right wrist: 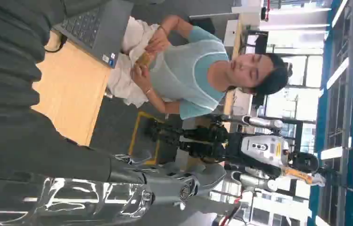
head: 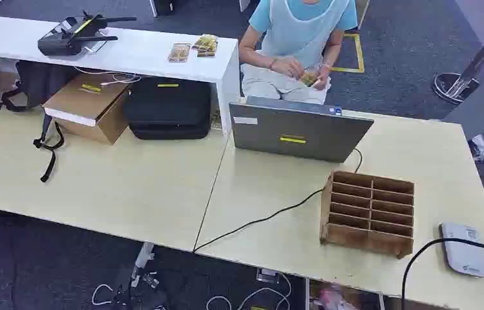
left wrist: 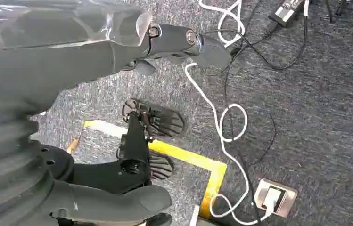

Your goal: Pass the card to the sensor for recognition and then transmit it.

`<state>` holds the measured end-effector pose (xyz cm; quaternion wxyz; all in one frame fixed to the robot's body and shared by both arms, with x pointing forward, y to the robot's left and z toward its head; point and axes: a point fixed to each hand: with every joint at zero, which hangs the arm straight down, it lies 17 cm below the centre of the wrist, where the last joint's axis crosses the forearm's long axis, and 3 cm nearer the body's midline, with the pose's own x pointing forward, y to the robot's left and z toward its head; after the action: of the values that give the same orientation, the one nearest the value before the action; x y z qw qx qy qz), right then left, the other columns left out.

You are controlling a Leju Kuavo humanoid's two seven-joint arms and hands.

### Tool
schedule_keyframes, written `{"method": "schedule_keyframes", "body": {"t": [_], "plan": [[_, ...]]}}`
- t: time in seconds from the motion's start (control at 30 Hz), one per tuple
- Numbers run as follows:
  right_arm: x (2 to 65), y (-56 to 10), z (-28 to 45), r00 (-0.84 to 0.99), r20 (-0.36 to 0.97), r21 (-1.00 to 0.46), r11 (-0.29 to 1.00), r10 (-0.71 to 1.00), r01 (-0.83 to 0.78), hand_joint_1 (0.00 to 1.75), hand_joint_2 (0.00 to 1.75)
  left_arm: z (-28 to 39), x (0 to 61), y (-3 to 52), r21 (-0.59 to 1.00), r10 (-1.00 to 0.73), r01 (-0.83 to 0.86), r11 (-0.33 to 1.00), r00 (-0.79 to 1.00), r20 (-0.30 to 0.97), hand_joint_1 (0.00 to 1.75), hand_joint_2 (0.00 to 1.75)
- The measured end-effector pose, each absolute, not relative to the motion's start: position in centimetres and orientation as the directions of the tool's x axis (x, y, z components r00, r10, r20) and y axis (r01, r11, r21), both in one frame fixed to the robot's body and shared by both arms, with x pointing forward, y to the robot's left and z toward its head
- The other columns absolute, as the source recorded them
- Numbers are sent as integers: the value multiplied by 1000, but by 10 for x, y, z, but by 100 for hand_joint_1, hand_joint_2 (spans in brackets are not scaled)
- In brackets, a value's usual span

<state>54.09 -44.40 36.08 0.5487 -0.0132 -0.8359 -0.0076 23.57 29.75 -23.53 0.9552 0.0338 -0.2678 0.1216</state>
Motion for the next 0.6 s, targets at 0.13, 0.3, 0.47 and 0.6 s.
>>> {"method": "schedule_keyframes", "body": {"t": [0.13,0.3,0.47,0.6], "plan": [[541,-443,359,-395,919,-2,1000,13,29,0,175,-235,235,297,-1,215,-251,968,827,519,0,175],[542,-438,352,-357,934,-14,1000,13,0,0,175,-236,235,296,1,213,-249,968,828,519,0,175],[542,-434,346,-328,944,-40,999,27,-33,0,175,-236,234,294,-1,214,-249,968,829,517,0,175],[544,-433,344,-319,947,-49,998,35,-36,0,175,-236,234,294,1,214,-250,968,829,516,0,175]]}}
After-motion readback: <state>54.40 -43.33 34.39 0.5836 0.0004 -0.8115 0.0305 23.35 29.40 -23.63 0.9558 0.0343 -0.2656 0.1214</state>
